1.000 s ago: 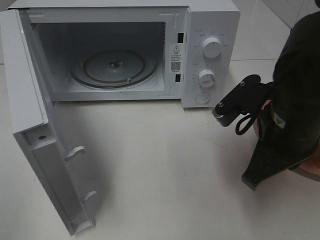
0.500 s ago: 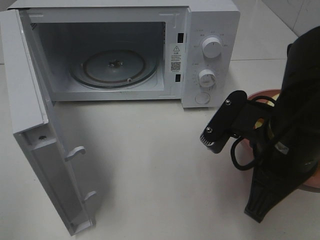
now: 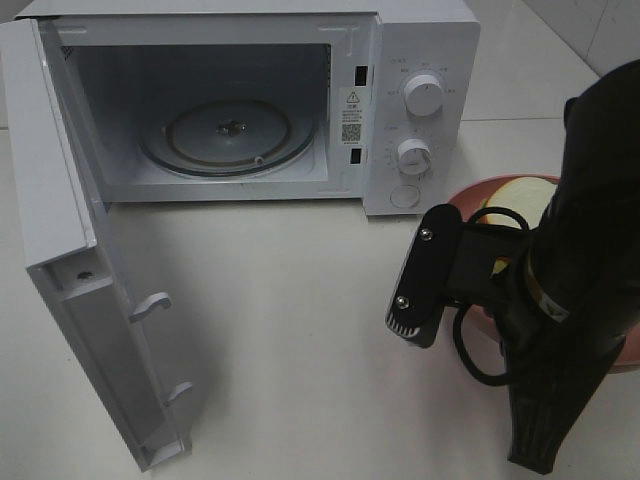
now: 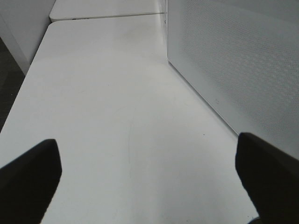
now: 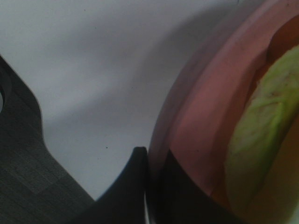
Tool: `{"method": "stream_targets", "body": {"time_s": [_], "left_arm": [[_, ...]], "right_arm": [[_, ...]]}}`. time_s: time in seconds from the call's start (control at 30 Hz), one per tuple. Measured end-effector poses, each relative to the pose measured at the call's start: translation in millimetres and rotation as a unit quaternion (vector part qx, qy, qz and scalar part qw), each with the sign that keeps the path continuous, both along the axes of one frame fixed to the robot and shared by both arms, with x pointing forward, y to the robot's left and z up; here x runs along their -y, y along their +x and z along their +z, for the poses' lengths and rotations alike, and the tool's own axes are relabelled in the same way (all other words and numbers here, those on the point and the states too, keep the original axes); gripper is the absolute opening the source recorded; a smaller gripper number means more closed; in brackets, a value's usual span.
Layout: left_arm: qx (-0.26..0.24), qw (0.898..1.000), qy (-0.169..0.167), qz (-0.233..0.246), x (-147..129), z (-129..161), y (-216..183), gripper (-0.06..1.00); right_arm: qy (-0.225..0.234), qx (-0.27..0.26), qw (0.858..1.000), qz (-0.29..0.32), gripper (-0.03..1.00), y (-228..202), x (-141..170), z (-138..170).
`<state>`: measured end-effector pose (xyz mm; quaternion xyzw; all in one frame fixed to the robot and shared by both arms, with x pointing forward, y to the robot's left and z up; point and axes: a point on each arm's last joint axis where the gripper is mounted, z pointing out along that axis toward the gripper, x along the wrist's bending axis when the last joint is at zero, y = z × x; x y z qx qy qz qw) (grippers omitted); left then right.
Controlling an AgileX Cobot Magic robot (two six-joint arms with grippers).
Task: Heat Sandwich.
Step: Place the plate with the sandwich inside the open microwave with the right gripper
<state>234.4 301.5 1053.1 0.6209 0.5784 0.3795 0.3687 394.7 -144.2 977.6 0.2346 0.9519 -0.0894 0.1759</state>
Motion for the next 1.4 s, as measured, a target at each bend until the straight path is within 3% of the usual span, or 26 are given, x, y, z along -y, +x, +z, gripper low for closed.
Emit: {"method": "stream_targets", "body": {"time_s": [0.43, 0.83, 1.13, 1.4], "left_arm": [[0.0, 1.0, 0.0, 0.0, 0, 0, 0, 0.95], [0.0, 1.0, 0.0, 0.0, 0, 0, 0, 0.95], [0.0, 1.0, 0.0, 0.0, 0, 0, 0, 0.95], [0.0, 1.0, 0.0, 0.0, 0, 0, 0, 0.95]], "right_arm": [[0.009, -0.006, 0.995, 0.103, 0.03, 3, -7, -1], [0.022, 0.001, 0.981, 0.192, 0.03, 6, -15, -1], [0.021, 0.006, 0.963, 0.268, 0.03, 8, -21, -1], [0.005, 0.007, 0.938, 0.346, 0.03, 9, -24, 0]]}}
